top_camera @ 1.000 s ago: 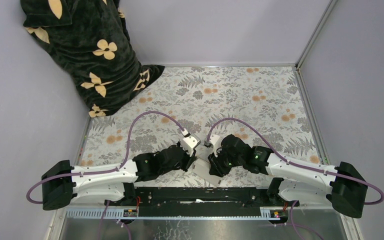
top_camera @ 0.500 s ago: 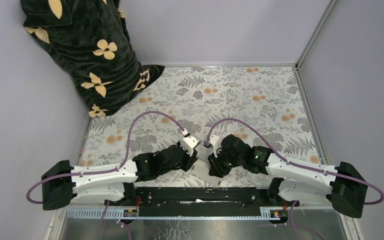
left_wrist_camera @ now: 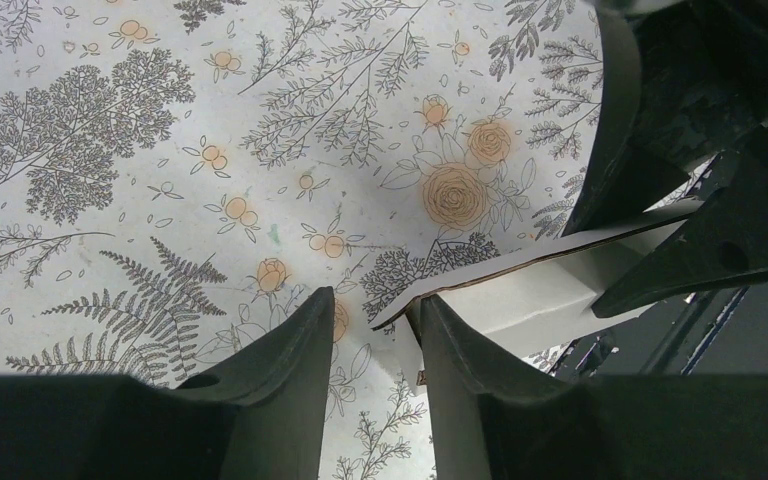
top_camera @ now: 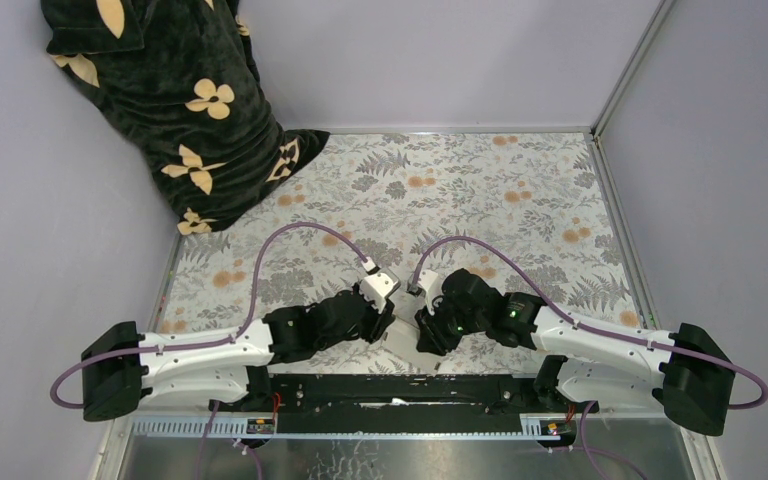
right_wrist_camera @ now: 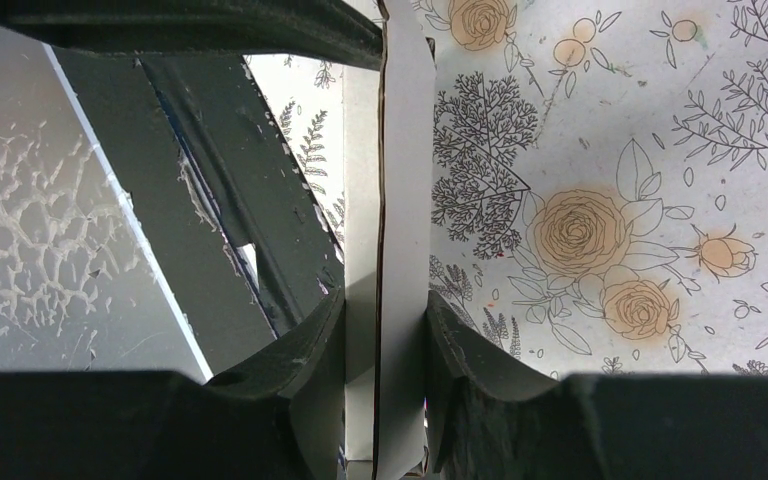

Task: Fold the paper box
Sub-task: Close the paper box at the center of the board.

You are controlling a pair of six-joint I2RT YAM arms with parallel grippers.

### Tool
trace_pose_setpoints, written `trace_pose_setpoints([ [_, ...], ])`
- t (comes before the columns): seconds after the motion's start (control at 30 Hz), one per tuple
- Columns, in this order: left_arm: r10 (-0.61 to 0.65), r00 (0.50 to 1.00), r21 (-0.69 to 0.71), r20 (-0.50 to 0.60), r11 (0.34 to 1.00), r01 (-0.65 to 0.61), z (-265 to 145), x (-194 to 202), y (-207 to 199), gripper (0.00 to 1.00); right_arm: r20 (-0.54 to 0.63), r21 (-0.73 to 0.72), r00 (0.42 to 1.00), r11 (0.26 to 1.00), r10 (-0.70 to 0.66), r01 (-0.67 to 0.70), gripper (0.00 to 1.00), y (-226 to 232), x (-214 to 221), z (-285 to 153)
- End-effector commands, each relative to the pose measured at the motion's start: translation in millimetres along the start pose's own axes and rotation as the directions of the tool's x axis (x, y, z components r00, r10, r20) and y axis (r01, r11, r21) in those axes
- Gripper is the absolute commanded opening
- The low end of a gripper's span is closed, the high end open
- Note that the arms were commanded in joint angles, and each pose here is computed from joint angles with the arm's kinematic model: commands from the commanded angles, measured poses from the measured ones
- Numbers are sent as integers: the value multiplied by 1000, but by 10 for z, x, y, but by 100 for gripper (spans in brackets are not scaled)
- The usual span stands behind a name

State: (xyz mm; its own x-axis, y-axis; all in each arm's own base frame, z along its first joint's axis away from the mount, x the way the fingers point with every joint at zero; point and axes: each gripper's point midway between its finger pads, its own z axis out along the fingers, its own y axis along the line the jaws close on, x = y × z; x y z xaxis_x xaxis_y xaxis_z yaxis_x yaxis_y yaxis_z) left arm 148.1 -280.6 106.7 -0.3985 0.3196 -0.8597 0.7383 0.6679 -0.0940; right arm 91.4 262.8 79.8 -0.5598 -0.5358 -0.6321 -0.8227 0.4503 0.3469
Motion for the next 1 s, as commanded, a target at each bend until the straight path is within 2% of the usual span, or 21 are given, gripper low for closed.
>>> trace_pose_setpoints([
  [0.0,-5,998,-17,59,1000,6,-58,-186,22,44,20,-52,1000,999,-15,16,11,120,-56,21],
  [0.23,-14,996,-25,84,1000,16,-128,-220,58,45,21,-54,1000,998,-13,14,11,123,-55,23],
  [0.5,-14,997,-10,76,1000,15,-117,-191,32,38,26,-56,1000,998,-11,12,11,132,-66,13],
  [0.97,-23,998,25,59,999,22,-108,-118,-24,36,35,-67,999,998,-9,11,10,158,-99,6],
])
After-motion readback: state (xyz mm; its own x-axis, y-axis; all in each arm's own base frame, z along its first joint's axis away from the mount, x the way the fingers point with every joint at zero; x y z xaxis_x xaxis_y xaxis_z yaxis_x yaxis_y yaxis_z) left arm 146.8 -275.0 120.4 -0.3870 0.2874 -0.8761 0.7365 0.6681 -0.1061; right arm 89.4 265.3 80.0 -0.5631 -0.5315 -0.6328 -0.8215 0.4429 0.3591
